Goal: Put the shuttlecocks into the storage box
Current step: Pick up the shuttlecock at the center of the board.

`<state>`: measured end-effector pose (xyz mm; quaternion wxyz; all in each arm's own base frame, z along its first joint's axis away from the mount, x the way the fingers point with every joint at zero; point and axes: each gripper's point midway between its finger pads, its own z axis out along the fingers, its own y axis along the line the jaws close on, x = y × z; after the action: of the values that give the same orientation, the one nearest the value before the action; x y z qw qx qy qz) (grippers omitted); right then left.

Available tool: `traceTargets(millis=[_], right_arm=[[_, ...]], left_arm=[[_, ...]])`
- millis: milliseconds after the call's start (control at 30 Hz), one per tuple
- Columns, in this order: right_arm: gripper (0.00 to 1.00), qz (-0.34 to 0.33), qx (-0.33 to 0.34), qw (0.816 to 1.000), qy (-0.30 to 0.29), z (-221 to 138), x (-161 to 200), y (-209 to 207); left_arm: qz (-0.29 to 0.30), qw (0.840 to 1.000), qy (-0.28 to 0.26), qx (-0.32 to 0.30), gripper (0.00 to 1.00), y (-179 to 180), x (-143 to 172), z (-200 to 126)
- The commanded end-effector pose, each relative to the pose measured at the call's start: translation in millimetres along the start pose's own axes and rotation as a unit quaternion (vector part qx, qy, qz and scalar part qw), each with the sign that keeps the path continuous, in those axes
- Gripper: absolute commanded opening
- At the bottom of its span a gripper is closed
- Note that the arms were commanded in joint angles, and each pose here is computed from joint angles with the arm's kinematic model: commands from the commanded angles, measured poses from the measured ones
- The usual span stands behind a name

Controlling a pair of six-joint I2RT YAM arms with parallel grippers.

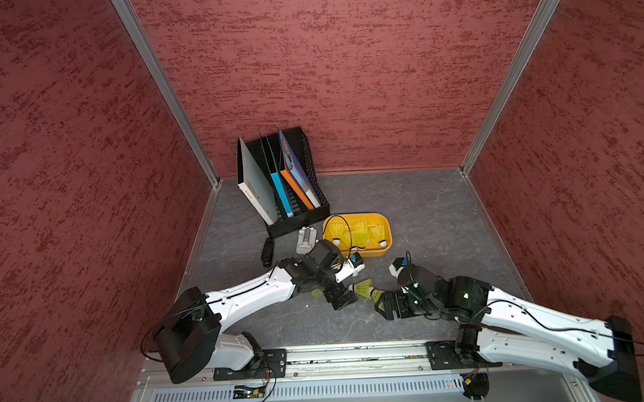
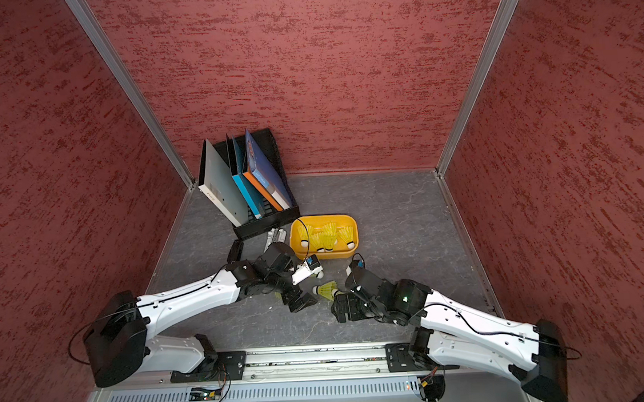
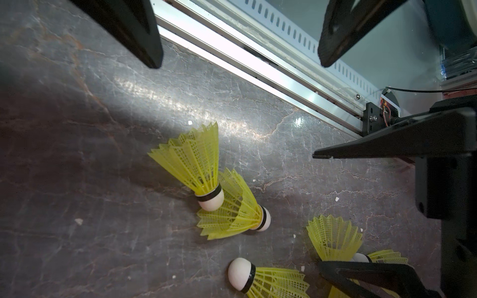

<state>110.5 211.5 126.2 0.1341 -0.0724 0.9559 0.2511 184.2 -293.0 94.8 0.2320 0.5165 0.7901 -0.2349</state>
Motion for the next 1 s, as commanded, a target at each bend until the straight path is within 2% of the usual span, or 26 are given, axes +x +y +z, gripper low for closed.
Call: traceTargets(millis=[0, 100, 267, 400, 633, 967], right_arm=[[0.98, 0.025, -0.02, 0.999, -0.009, -4.1, -1.9, 7.3], [0.98, 0.04, -0.02, 0.999, -0.007, -3.5, -0.4, 5.6], [0.98, 0.049, -0.015, 0.999, -0.007, -3.0, 1.8, 1.5], [0.98, 0.05, -0.017, 0.999, 0.001, -1.1, 4.6, 2.3], [0.98, 0.084, -0.042, 0.995, 0.015, 9.1, 10.1, 7.3], [0.98, 0.131, -0.027, 0.991, 0.021, 15.5, 9.5, -7.1]], left_arm=[[0.027, 1.0, -0.011, -0.008, 1.0, 0.9, -5.3, 5.6], [0.026, 0.999, 0.01, -0.027, 1.0, 4.3, 0.3, 10.9], [0.039, 0.999, 0.005, -0.019, 1.0, -0.5, -1.5, 12.4], [0.043, 0.999, 0.017, -0.012, 0.94, -1.5, 0.6, 15.3], [0.062, 0.998, 0.024, -0.003, 0.92, -2.9, 5.0, 20.4], [0.085, 0.995, 0.042, -0.024, 0.82, 12.0, 7.9, 38.6]])
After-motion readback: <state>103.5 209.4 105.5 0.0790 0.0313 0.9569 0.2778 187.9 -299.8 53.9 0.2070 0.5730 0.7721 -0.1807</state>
